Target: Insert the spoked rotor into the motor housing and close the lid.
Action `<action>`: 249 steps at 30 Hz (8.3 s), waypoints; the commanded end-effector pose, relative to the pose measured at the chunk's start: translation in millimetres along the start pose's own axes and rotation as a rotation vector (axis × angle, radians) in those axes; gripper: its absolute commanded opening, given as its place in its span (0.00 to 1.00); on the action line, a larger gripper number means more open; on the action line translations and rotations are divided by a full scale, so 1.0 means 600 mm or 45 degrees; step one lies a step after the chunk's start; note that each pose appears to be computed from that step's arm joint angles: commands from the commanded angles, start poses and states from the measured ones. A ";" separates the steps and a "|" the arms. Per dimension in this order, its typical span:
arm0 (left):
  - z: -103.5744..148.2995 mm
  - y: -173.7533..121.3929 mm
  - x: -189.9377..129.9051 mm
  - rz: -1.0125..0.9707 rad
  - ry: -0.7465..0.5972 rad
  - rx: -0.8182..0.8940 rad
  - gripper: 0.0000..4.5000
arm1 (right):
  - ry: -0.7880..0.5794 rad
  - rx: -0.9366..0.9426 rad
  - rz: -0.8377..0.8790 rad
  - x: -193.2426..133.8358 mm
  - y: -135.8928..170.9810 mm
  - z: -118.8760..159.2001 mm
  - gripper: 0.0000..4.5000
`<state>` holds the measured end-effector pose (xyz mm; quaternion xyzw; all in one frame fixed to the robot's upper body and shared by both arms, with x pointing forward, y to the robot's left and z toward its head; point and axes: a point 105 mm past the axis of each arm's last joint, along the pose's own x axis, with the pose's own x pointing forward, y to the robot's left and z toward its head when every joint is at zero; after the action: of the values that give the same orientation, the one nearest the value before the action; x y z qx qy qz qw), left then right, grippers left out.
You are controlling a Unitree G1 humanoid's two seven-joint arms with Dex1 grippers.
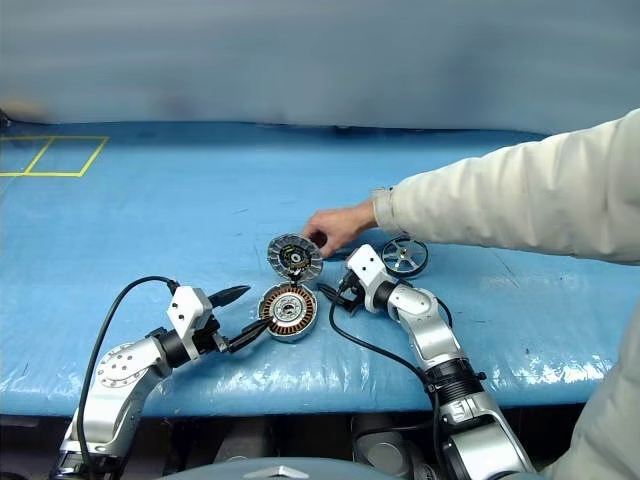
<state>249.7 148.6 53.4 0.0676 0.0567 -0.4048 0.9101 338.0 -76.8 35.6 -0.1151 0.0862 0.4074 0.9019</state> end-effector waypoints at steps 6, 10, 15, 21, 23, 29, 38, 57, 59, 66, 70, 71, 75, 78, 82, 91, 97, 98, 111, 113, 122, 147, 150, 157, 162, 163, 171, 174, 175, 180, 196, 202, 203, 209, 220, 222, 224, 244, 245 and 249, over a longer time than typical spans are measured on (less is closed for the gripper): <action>0.008 -0.002 0.003 0.008 -0.047 0.008 0.93 | -0.007 -0.042 -0.105 -0.011 -0.034 0.013 1.00; 0.008 0.000 0.002 0.015 -0.051 0.009 0.93 | -0.017 -0.023 -0.099 -0.008 -0.035 0.015 1.00; 0.008 0.003 0.002 0.029 -0.054 0.014 0.93 | -0.021 -0.034 -0.045 0.016 -0.025 0.023 1.00; 0.004 0.003 0.000 0.058 -0.049 0.009 0.93 | -0.022 -0.040 0.016 0.045 -0.014 0.034 1.00; 0.003 0.002 -0.001 0.064 -0.048 0.007 0.93 | -0.021 -0.028 0.045 0.052 -0.008 0.035 1.00; 0.000 0.005 -0.003 0.091 -0.032 0.015 0.93 | 0.025 0.109 0.032 0.068 -0.014 0.021 1.00; -0.004 0.005 -0.005 0.108 -0.020 0.019 0.93 | 0.087 0.091 -0.014 0.054 -0.024 -0.002 0.42; 0.002 0.007 0.001 0.060 -0.040 0.012 0.93 | 0.043 0.049 -0.094 -0.062 -0.017 -0.014 0.29; 0.003 0.007 0.004 0.049 -0.041 0.013 0.93 | 0.042 0.030 -0.088 -0.064 -0.013 -0.013 0.29; 0.006 0.008 0.005 0.030 -0.051 0.007 0.93 | -0.010 0.038 -0.048 -0.060 0.002 0.001 0.29; 0.004 0.009 0.002 0.035 -0.045 0.005 0.93 | -0.045 0.079 -0.010 -0.042 0.004 0.011 0.29; 0.003 0.010 0.002 0.037 -0.043 0.005 0.93 | -0.051 0.082 -0.004 -0.035 0.003 0.013 0.33; 0.004 0.012 0.002 0.053 -0.045 0.010 0.93 | -0.051 0.051 0.023 -0.003 0.000 0.021 0.58; 0.005 0.010 0.002 0.056 -0.048 0.008 0.93 | -0.060 0.001 0.013 0.009 -0.007 0.028 0.80; 0.007 0.003 0.001 0.061 -0.050 0.017 0.93 | -0.086 0.033 0.017 0.013 -0.015 0.036 0.86; 0.022 -0.030 0.012 0.045 -0.053 0.112 0.93 | -0.014 0.060 0.097 -0.005 -0.014 0.025 0.86; 0.021 -0.045 0.014 0.052 -0.058 0.097 0.93 | 0.020 0.062 0.117 0.001 -0.010 0.022 0.86; 0.019 -0.044 0.013 0.057 -0.055 0.096 0.93 | 0.018 0.065 0.116 0.004 -0.010 0.023 0.86; 0.023 -0.026 0.006 0.081 -0.035 0.139 0.93 | -0.011 0.069 0.139 0.068 -0.003 0.034 0.86; 0.023 -0.026 0.005 0.080 -0.033 0.139 0.93 | -0.007 0.069 0.137 0.074 -0.004 0.033 0.86; 0.022 -0.030 0.004 0.085 -0.026 0.138 0.93 | 0.056 0.081 0.095 0.085 -0.013 0.015 0.72; 0.038 -0.022 -0.011 0.009 -0.116 0.158 0.93 | 0.020 0.102 0.012 -0.068 -0.004 0.004 0.14; 0.036 -0.023 -0.015 -0.003 -0.132 0.149 0.93 | 0.039 0.073 0.084 -0.086 0.016 0.008 0.14; 0.039 -0.028 -0.025 0.009 -0.243 0.151 0.93 | -0.009 0.036 0.201 -0.098 0.057 0.042 0.14; 0.027 -0.040 -0.031 -0.003 -0.243 0.120 0.93 | -0.053 0.019 0.298 -0.091 0.091 0.063 0.14; 0.025 -0.042 -0.032 -0.009 -0.242 0.113 0.93 | -0.058 0.016 0.326 -0.088 0.100 0.066 0.14; 0.015 -0.050 -0.033 -0.037 -0.211 0.110 0.93 | -0.107 -0.013 0.435 -0.055 0.137 0.082 0.14; 0.013 -0.051 -0.034 -0.051 -0.193 0.130 0.93 | -0.108 -0.041 0.456 -0.046 0.141 0.084 0.14; 0.013 -0.051 -0.034 -0.052 -0.190 0.133 0.93 | -0.112 -0.044 0.465 -0.044 0.142 0.085 0.14; 0.008 -0.052 -0.034 -0.057 -0.178 0.135 0.93 | -0.108 -0.045 0.499 -0.032 0.152 0.081 0.14; -0.003 -0.055 -0.034 -0.052 -0.158 0.124 0.93 | -0.100 -0.017 0.475 -0.013 0.151 0.070 0.14; -0.005 -0.053 -0.034 -0.044 -0.157 0.124 0.93 | -0.091 0.002 0.483 -0.013 0.154 0.067 0.22; -0.005 -0.053 -0.034 -0.042 -0.157 0.123 0.93 | -0.099 0.004 0.493 -0.013 0.156 0.068 0.30; -0.008 -0.051 -0.035 -0.036 -0.148 0.119 0.93 | -0.136 -0.003 0.497 -0.014 0.159 0.077 0.43; -0.013 -0.050 -0.034 -0.028 -0.147 0.111 0.93 | -0.210 0.095 0.484 -0.013 0.152 0.099 0.34; -0.013 -0.049 -0.034 -0.026 -0.147 0.111 0.93 | -0.212 0.106 0.486 -0.012 0.151 0.100 0.22; -0.014 -0.049 -0.034 -0.024 -0.146 0.112 0.93 | -0.199 0.098 0.485 -0.009 0.152 0.097 0.07; -0.021 -0.047 -0.036 -0.015 -0.129 0.115 0.93 | -0.046 -0.196 0.556 -0.007 0.177 0.080 0.00; -0.021 -0.047 -0.036 -0.014 -0.129 0.115 0.93 | -0.045 -0.208 0.555 -0.008 0.176 0.080 0.00; -0.023 -0.047 -0.036 -0.017 -0.125 0.113 0.93 | -0.069 -0.287 0.517 -0.011 0.168 0.095 0.00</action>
<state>213.6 148.1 38.9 0.0842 0.0049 -0.4164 0.9052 259.8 -3.4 61.1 -0.1734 0.0721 0.5932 0.7828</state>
